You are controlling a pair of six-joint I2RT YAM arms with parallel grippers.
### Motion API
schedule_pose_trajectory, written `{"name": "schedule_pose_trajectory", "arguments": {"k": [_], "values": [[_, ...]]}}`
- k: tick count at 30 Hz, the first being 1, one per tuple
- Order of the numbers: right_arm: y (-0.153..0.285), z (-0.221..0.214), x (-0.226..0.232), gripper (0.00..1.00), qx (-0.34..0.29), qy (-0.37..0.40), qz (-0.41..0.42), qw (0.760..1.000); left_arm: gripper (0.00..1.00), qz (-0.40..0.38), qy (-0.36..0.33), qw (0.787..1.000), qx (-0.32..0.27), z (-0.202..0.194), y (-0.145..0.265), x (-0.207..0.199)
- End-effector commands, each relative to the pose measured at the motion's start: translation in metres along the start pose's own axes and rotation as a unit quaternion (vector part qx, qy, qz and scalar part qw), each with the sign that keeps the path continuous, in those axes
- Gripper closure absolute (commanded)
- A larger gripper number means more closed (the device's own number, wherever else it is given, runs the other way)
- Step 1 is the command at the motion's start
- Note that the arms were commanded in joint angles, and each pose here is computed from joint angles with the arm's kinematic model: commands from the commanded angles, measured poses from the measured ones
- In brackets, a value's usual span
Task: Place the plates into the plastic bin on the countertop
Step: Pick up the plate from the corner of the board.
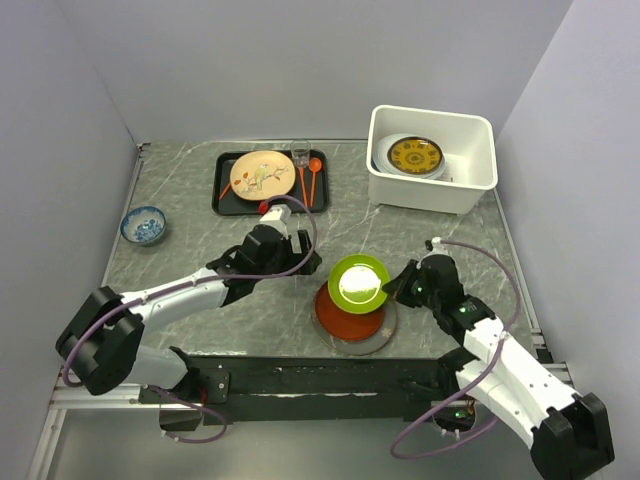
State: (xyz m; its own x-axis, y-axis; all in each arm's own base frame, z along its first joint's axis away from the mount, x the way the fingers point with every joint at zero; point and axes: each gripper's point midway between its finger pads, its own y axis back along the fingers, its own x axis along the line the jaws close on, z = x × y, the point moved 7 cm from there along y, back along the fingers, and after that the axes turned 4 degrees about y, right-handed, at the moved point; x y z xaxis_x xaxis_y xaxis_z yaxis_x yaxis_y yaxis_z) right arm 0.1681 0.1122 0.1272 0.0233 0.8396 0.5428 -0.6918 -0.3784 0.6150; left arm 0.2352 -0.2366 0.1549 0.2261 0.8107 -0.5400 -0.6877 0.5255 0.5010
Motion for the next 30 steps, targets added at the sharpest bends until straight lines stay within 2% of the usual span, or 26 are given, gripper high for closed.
{"name": "schedule_pose_trajectory", "arguments": {"k": [1,10,17,28,30], "values": [[0.002,0.036,0.023,1.0,-0.064,0.009,0.032,0.997,0.01,0.005,-0.003,1.0,-0.02,0.006,0.007,0.002],[0.0,0.059,0.042,1.0,-0.088,0.01,0.061,0.994,0.01,-0.019,-0.003,1.0,-0.016,0.006,0.006,-0.004],[-0.007,0.074,0.049,1.0,-0.09,0.014,0.061,0.994,0.01,-0.029,-0.009,0.999,-0.033,0.011,0.018,-0.005],[-0.015,0.101,0.049,1.0,-0.092,-0.001,0.088,0.992,0.01,-0.017,-0.018,0.999,-0.045,0.013,0.031,0.0],[-0.018,0.109,0.052,1.0,-0.089,-0.005,0.117,0.989,0.01,-0.012,-0.015,0.999,-0.049,0.013,0.034,0.003]]}}
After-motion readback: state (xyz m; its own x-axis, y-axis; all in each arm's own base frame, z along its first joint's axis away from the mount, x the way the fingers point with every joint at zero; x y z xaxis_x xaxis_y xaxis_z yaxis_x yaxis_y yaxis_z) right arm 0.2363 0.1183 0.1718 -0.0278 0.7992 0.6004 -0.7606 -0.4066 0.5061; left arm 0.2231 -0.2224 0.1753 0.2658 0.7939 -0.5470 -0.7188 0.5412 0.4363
